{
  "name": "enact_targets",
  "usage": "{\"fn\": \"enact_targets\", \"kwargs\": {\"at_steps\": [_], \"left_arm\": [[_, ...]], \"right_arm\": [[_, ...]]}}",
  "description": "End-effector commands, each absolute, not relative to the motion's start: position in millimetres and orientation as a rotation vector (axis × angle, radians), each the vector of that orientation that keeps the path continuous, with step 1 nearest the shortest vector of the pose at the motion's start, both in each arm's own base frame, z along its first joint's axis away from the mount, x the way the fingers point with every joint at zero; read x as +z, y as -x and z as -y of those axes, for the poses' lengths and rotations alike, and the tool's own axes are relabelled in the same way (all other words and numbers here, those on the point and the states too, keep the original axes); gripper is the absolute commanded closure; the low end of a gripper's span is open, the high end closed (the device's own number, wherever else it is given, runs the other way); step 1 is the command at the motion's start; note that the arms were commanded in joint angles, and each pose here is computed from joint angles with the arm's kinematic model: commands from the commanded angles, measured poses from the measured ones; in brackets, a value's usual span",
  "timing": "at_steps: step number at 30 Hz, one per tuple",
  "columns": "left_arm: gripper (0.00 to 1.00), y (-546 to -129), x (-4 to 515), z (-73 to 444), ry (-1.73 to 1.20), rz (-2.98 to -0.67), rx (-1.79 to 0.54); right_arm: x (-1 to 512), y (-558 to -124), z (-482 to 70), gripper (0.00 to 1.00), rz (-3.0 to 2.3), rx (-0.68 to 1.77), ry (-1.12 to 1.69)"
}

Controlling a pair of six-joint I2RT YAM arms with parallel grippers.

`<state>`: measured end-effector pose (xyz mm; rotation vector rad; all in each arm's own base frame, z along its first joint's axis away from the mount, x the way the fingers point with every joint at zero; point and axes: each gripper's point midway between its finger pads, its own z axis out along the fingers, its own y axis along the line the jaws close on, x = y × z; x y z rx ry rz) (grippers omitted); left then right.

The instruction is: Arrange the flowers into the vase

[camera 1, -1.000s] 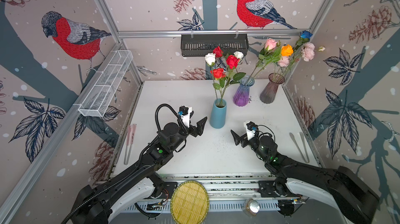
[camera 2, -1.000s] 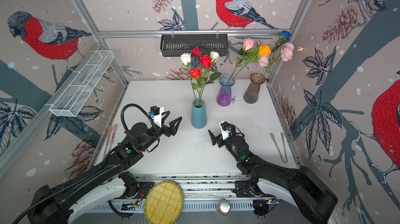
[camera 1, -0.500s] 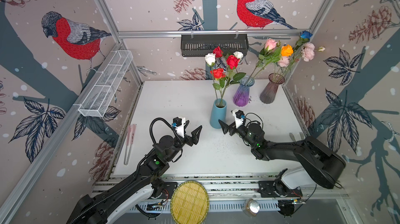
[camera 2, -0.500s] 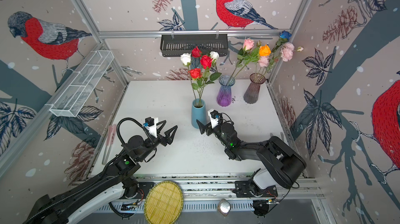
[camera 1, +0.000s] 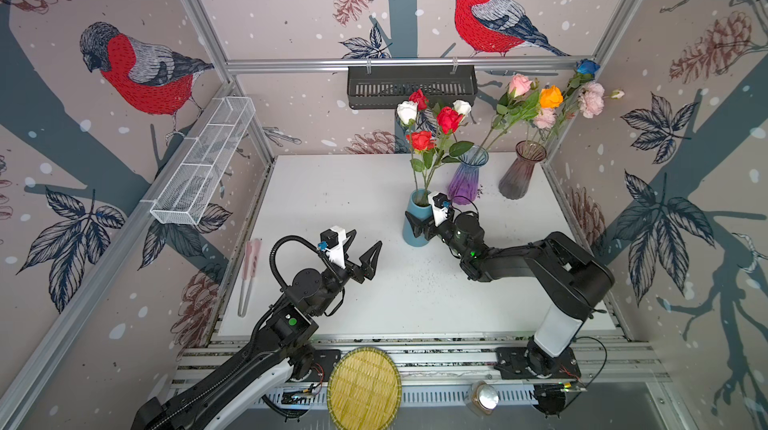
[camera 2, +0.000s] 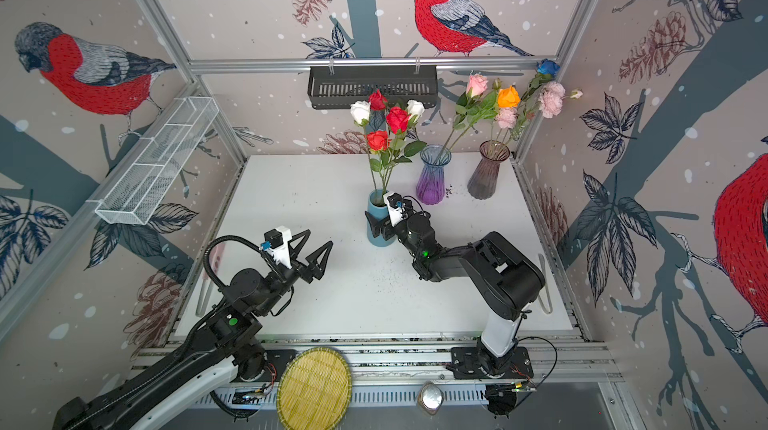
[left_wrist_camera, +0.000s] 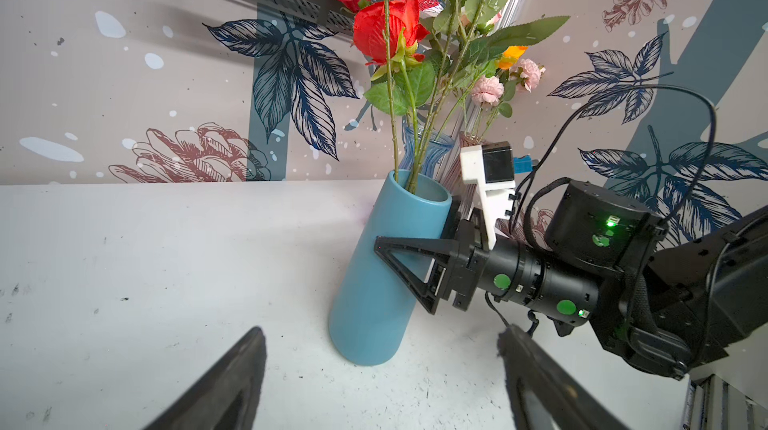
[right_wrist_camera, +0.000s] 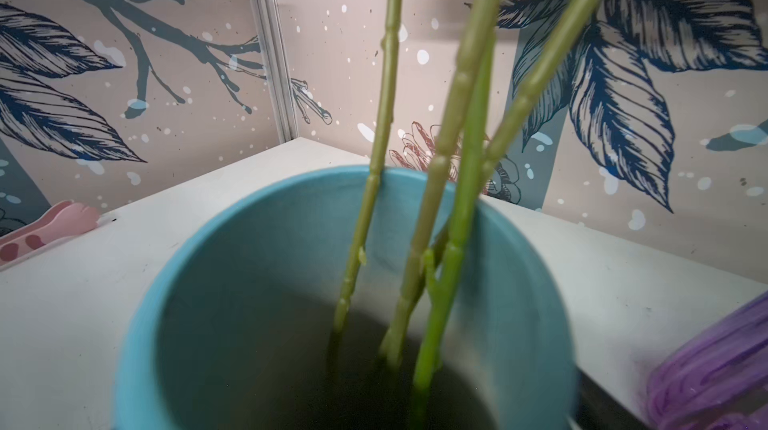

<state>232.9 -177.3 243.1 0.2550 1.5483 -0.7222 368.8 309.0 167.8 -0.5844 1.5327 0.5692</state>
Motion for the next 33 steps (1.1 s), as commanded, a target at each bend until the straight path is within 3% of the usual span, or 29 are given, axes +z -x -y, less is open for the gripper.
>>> {"fn": "enact_targets", "kwargs": {"at_steps": [1, 8, 12, 33], "left_arm": [[0.12, -232.7, 249.0, 180.4, -0.266, -1.527, -0.736], [0.12, -232.4, 249.7, 181.5, -0.272, -1.528, -0.738], [0.12, -232.6, 249.3, 181.8, -0.273, -1.529, -0.739], [0.12, -231.6, 252.2, 177.5, -0.262, -1.527, -0.726]], "right_arm": [[181.5, -365.5, -315.9, 0.01, -1.439, 0.629, 0.59], [179.8, -366.4, -312.8, 0.21, -1.378, 0.669, 0.576], [180.2, -372.5, -316.8, 0.37, -1.351, 0.648, 0.603], [174.8, -431.0, -374.2, 0.41, -1.314, 0.616, 0.699]]}}
